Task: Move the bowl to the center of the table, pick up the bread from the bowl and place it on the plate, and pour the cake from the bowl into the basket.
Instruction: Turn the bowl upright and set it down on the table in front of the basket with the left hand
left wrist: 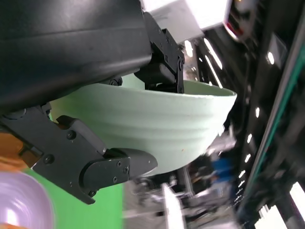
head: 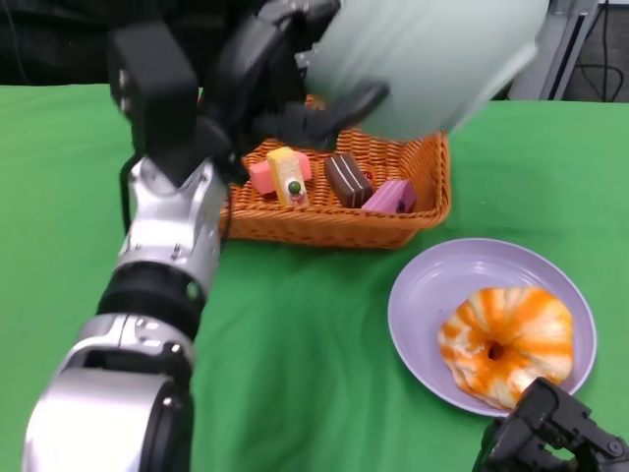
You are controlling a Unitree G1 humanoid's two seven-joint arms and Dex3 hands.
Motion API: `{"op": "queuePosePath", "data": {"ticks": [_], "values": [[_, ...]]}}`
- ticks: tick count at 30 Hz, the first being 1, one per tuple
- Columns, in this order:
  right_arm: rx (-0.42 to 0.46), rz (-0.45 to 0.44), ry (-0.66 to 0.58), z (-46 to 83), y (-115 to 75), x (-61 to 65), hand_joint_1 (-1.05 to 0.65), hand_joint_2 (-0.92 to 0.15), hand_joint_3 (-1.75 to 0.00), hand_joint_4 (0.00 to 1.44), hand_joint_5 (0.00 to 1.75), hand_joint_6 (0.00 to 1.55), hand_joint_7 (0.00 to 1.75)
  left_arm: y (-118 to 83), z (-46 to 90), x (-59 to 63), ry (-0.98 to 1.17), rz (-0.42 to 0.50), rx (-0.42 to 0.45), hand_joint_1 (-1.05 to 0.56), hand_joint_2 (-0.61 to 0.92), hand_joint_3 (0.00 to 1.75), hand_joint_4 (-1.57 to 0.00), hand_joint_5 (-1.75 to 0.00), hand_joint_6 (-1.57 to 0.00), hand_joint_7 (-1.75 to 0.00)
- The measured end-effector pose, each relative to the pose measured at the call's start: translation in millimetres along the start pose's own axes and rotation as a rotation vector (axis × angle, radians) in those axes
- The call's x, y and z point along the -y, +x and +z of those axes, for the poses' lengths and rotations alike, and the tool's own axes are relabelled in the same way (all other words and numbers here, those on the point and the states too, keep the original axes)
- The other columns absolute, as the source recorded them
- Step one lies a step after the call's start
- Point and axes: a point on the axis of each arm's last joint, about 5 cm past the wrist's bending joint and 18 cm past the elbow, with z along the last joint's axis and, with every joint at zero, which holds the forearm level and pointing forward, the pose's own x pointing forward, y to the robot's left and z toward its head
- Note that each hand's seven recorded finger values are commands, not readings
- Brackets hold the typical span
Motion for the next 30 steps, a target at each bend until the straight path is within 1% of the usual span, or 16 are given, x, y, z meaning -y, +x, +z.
{"op": "queuePosePath", "data": {"ticks": [2, 4, 7, 9, 10, 11, 13, 17, 20, 21, 22, 23, 26, 29, 30], "values": [[-0.001, 0.003, 0.001, -0.1, 0.3, -0.2, -0.07, -0.37, -1.44, 0.71, 1.75, 0.54, 1.69, -4.8, 3.8, -3.0, 0.106, -0.033, 0.033, -0.32, 0.74, 0.82, -0.77, -1.75, -0.7, -1.47], [-0.001, 0.002, 0.002, 0.0, 0.3, 0.1, -0.07, -0.37, -1.45, 0.71, 1.75, 0.54, 1.69, -13.6, 7.5, -4.8, 0.251, -0.095, 0.074, -0.32, 0.75, 0.8, -0.77, -1.75, -0.69, -1.48], [-0.004, -0.002, 0.013, -0.2, 0.0, 0.3, -0.07, -0.37, -1.46, 0.71, 1.75, 0.54, 1.69, -25.9, 5.9, -4.3, 0.37, -0.157, 0.081, -0.31, 0.76, 0.78, -0.76, -1.75, -0.66, -1.51], [-0.003, 0.001, 0.013, -0.1, 0.2, 0.1, -0.08, -0.36, -1.46, 0.71, 1.75, 0.55, 1.69, -31.5, 6.8, -5.2, 0.445, -0.176, 0.096, -0.25, 0.66, 0.86, -0.72, -1.75, -0.62, -1.53], [-0.003, 0.001, 0.011, 0.0, 0.2, 0.1, -0.09, -0.36, -1.46, 0.71, 1.75, 0.55, 1.69, -33.6, 8.4, -5.2, 0.497, -0.191, 0.12, -0.25, 0.64, 0.88, -0.71, -1.75, -0.62, -1.53], [-0.004, 0.002, 0.009, 0.0, 0.2, 0.1, -0.09, -0.36, -1.45, 0.71, 1.75, 0.55, 1.69, -35.8, 10.1, -5.5, 0.544, -0.202, 0.145, -0.24, 0.59, 0.92, -0.7, -1.75, -0.64, -1.49], [-0.004, 0.002, 0.008, 0.0, 0.2, 0.1, -0.1, -0.36, -1.45, 0.71, 1.75, 0.55, 1.69, -39.6, 12.0, -5.6, 0.611, -0.212, 0.19, -0.24, 0.55, 0.97, -0.7, -1.75, -0.66, -1.46], [-0.003, 0.003, 0.009, 0.2, 0.3, 0.0, -0.12, -0.39, -1.39, 0.71, 1.75, 0.55, 1.68, -48.4, 12.6, -6.8, 0.712, -0.234, 0.224, -0.28, 0.54, 1.01, -0.69, -1.75, -0.67, -1.44], [-0.003, 0.003, 0.01, 0.2, 0.2, 0.1, -0.11, -0.4, -1.39, 0.71, 1.75, 0.55, 1.67, -58.5, 11.1, -8.2, 0.778, -0.255, 0.223, -0.31, 0.62, 0.89, -0.69, -1.74, -0.68, -1.43], [-0.005, 0.004, 0.012, 0.2, 0.2, 0.0, -0.1, -0.4, -1.39, 0.71, 1.75, 0.55, 1.67, -62.5, 10.8, -8.9, 0.798, -0.255, 0.225, -0.31, 0.66, 0.81, -0.69, -1.74, -0.7, -1.37], [-0.008, 0.003, 0.014, 0.2, 0.3, 0.0, -0.1, -0.4, -1.39, 0.71, 1.75, 0.55, 1.67, -67.0, 10.2, -9.4, 0.813, -0.251, 0.23, -0.3, 0.68, 0.77, -0.69, -1.75, -0.71, -1.34], [-0.01, 0.004, 0.015, 0.1, 0.3, 0.0, -0.09, -0.4, -1.4, 0.71, 1.75, 0.55, 1.67, -71.0, 9.3, -9.4, 0.824, -0.246, 0.235, -0.27, 0.68, 0.74, -0.69, -1.75, -0.71, -1.36], [-0.012, 0.004, 0.015, 0.0, 0.4, -0.1, -0.07, -0.4, -1.41, 0.71, 1.75, 0.55, 1.66, -83.6, 5.4, -9.2, 0.847, -0.226, 0.239, -0.24, 0.66, 0.74, -0.69, -1.75, -0.67, -1.45], [-0.011, 0.006, 0.015, 0.6, 0.9, -0.2, -0.07, -0.39, -1.41, 0.71, 1.75, 0.55, 1.66, -92.2, 3.0, -9.6, 0.878, -0.223, 0.241, -0.22, 0.66, 0.73, -0.69, -1.75, -0.66, -1.44], [-0.01, 0.006, 0.014, 1.0, 1.2, -0.3, -0.08, -0.39, -1.41, 0.71, 1.75, 0.55, 1.66, -94.7, 2.7, -10.0, 0.891, -0.224, 0.245, -0.23, 0.71, 0.64, -0.69, -1.75, -0.64, -1.49]]}}
